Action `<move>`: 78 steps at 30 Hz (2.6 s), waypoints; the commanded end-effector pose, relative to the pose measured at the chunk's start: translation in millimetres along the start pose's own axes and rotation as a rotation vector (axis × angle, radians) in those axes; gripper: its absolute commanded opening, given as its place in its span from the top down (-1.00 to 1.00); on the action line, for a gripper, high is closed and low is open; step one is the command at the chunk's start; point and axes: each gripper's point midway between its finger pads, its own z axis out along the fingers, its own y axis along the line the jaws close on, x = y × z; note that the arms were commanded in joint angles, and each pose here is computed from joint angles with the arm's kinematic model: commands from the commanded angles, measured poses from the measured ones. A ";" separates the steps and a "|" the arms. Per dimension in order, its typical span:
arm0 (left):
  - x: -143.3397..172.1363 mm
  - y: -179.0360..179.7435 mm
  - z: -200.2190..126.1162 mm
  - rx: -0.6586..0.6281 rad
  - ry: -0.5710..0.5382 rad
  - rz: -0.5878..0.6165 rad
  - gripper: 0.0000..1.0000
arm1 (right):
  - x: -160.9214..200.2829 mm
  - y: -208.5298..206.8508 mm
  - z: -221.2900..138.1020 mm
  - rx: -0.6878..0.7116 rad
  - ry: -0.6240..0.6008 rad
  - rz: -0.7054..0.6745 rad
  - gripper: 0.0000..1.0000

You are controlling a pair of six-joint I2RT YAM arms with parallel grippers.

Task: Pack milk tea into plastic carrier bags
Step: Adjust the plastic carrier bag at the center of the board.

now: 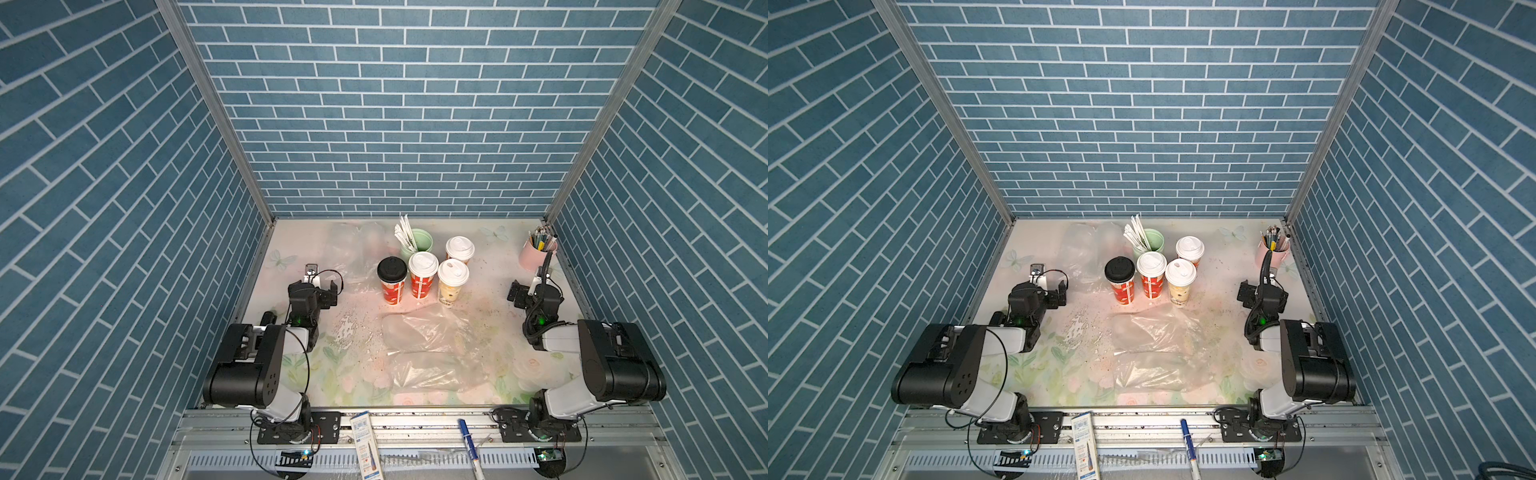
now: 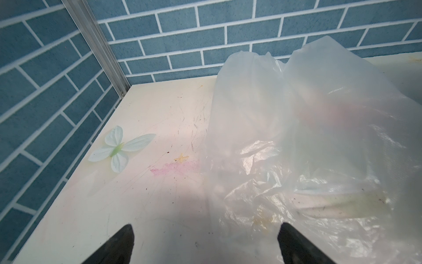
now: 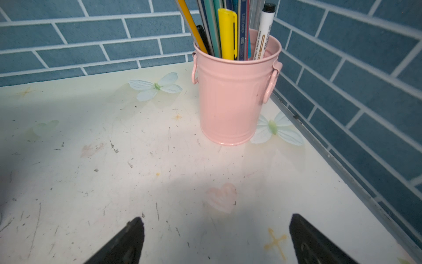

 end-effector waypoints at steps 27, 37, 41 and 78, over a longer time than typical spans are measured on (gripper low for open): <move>-58.7 11.0 -27.4 -0.012 0.004 -0.029 -0.67 | -20.1 -7.0 -4.4 0.047 -0.010 -0.043 -0.69; -129.3 -58.6 -109.3 0.202 -0.061 -0.040 -0.67 | -68.5 -5.4 -49.0 0.021 0.145 -0.041 -0.74; -145.3 -111.8 -144.9 0.325 0.004 0.044 -0.67 | -68.4 -2.2 -68.5 -0.002 0.267 0.014 -0.93; 45.6 -454.1 -216.3 0.792 1.044 0.322 -0.48 | -92.4 -26.3 -152.2 0.094 0.307 0.266 -0.98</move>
